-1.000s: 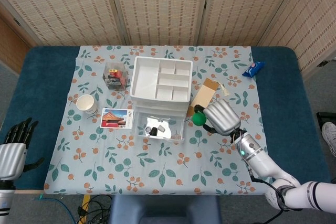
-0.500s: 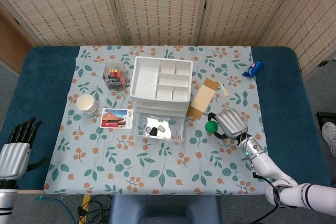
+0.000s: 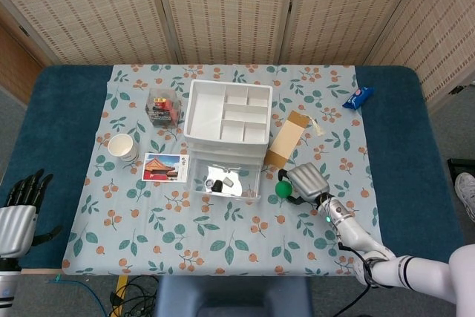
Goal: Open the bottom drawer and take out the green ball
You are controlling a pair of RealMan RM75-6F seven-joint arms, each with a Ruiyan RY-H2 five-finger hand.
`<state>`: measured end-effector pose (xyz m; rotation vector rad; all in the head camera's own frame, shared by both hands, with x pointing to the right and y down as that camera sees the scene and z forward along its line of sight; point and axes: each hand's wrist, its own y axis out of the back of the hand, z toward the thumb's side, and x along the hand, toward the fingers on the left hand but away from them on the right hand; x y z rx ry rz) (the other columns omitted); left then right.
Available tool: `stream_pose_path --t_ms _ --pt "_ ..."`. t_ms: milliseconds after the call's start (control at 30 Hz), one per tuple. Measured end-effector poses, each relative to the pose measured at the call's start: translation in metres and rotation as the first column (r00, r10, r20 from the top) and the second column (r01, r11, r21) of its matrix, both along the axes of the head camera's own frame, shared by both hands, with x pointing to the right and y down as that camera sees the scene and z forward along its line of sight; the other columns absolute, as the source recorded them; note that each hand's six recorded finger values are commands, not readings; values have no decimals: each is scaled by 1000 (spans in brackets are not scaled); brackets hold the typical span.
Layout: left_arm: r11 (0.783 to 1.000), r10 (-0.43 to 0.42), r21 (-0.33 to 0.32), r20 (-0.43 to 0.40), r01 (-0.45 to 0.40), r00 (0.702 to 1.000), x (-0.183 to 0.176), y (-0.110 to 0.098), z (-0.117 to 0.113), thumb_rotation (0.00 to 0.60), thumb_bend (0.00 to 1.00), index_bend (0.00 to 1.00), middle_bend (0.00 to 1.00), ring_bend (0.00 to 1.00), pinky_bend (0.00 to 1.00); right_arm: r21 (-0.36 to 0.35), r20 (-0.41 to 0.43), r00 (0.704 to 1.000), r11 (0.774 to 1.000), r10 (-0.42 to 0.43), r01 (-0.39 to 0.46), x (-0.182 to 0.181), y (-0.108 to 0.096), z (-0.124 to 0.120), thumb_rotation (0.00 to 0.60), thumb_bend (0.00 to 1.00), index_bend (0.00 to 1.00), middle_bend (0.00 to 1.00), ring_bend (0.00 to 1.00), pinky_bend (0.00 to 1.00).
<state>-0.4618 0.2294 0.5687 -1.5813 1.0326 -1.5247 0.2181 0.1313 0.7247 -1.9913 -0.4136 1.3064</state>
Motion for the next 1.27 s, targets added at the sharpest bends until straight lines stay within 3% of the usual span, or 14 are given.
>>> stream_pose_path --t_ms 333,600,667,767,933,1067,1133,1267 --pt "1000 8 -2 -5 -8 1000 4 0 1 600 127 0 0 29 73 10 -16 1000 1000 9 -9 9 -2 -5 600 363 213 916 1000 1000" --pt "1000 16 5 -6 -16 1000 5 -3 -1 600 128 0 0 29 73 77 9 999 996 41 -42 21 -13 -33 600 364 206 885 996 1000" --pt "1000 20 6 -9 -20 1000 7 -4 0 600 128 0 0 29 73 112 13 998 992 59 -60 30 -17 -46 600 364 206 856 963 1000" --pt "1000 26 8 -17 -26 1000 10 -5 1 600 127 0 0 29 73 168 17 996 981 93 -94 45 -20 -67 600 364 206 780 835 960" --pt "999 41 11 -30 -41 999 16 -7 3 600 128 0 0 29 73 257 18 986 952 165 -165 78 -17 -100 600 364 205 537 562 689" --pt "999 44 23 -33 -43 998 19 -9 3 600 127 0 0 29 73 310 7 972 924 235 -226 111 -1 -124 600 333 100 242 224 298" --pt "999 46 27 -35 -46 998 21 -9 3 600 127 0 0 29 73 329 3 965 911 263 -249 123 7 -131 600 325 57 178 138 224" --pt "998 54 32 -36 -53 998 27 -9 2 600 127 0 0 28 73 361 -5 943 880 332 -308 150 30 -148 600 324 39 158 113 212"
